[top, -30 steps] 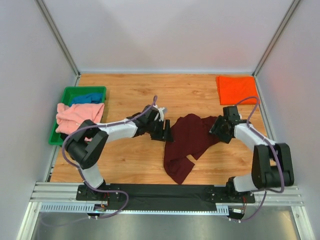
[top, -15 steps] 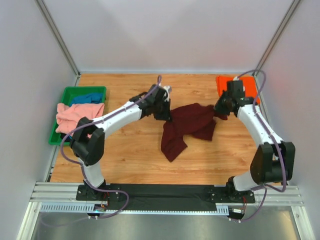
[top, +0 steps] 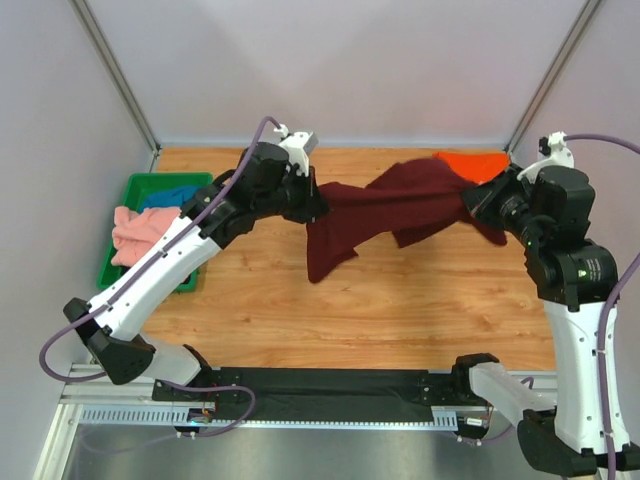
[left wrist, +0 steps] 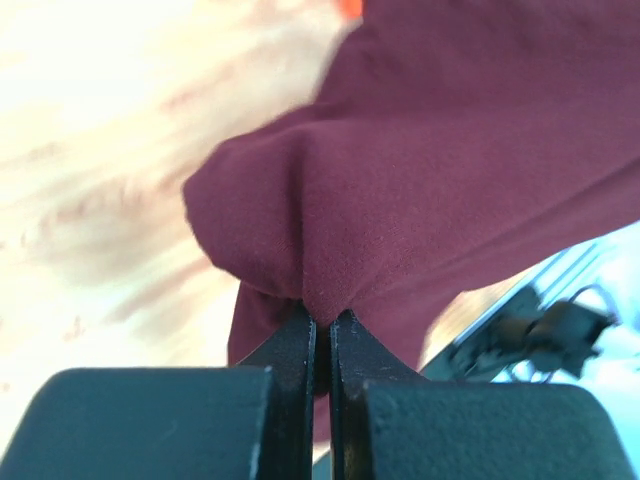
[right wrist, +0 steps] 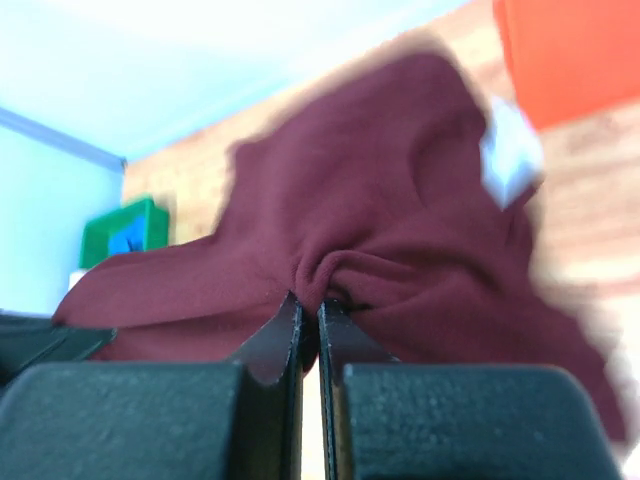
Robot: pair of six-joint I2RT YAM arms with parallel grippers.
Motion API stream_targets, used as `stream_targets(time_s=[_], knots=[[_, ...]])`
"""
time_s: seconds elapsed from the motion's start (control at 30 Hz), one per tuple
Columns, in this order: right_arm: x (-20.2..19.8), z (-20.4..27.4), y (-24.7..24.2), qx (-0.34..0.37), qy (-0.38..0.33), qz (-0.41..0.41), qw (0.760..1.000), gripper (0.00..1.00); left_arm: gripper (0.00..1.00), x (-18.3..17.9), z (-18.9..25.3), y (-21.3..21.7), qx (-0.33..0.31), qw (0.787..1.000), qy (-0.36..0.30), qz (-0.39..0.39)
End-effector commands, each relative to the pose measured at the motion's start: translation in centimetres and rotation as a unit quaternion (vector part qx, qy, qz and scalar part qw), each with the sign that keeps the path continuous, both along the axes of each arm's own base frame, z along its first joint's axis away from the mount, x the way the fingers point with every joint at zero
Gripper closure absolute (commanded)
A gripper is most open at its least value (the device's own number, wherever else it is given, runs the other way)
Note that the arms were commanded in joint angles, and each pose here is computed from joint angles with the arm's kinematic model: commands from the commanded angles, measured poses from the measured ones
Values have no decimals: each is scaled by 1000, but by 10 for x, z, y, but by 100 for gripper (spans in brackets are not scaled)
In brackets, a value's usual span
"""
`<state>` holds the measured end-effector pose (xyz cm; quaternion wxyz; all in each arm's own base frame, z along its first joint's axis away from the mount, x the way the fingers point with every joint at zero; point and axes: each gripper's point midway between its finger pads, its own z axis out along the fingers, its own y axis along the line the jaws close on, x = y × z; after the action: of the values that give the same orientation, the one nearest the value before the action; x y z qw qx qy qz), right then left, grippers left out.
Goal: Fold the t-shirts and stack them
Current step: Move the tshirt to the center of the board
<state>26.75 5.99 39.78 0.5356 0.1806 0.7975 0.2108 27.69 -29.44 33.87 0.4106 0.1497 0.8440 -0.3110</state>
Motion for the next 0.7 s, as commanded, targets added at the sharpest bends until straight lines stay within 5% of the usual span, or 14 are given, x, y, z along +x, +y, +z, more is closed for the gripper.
stream_targets(time_s=[0.0, 0.3, 0.47, 0.53, 0.67], knots=[[-15, -40, -17, -34, 71, -29, 996, 100, 100, -6, -45, 51, 107, 992, 30, 52], [63, -135, 0, -48, 131, 11, 990, 94, 98, 34, -128, 66, 166, 977, 107, 73], [129, -194, 16, -68, 185, 60, 979, 82, 66, 80, -190, 89, 161, 958, 206, 118], [140, -196, 17, -78, 215, 58, 972, 80, 48, 98, -180, 100, 167, 956, 192, 146], [119, -193, 13, -81, 238, 31, 967, 59, 40, 91, -153, 97, 186, 965, 121, 139]])
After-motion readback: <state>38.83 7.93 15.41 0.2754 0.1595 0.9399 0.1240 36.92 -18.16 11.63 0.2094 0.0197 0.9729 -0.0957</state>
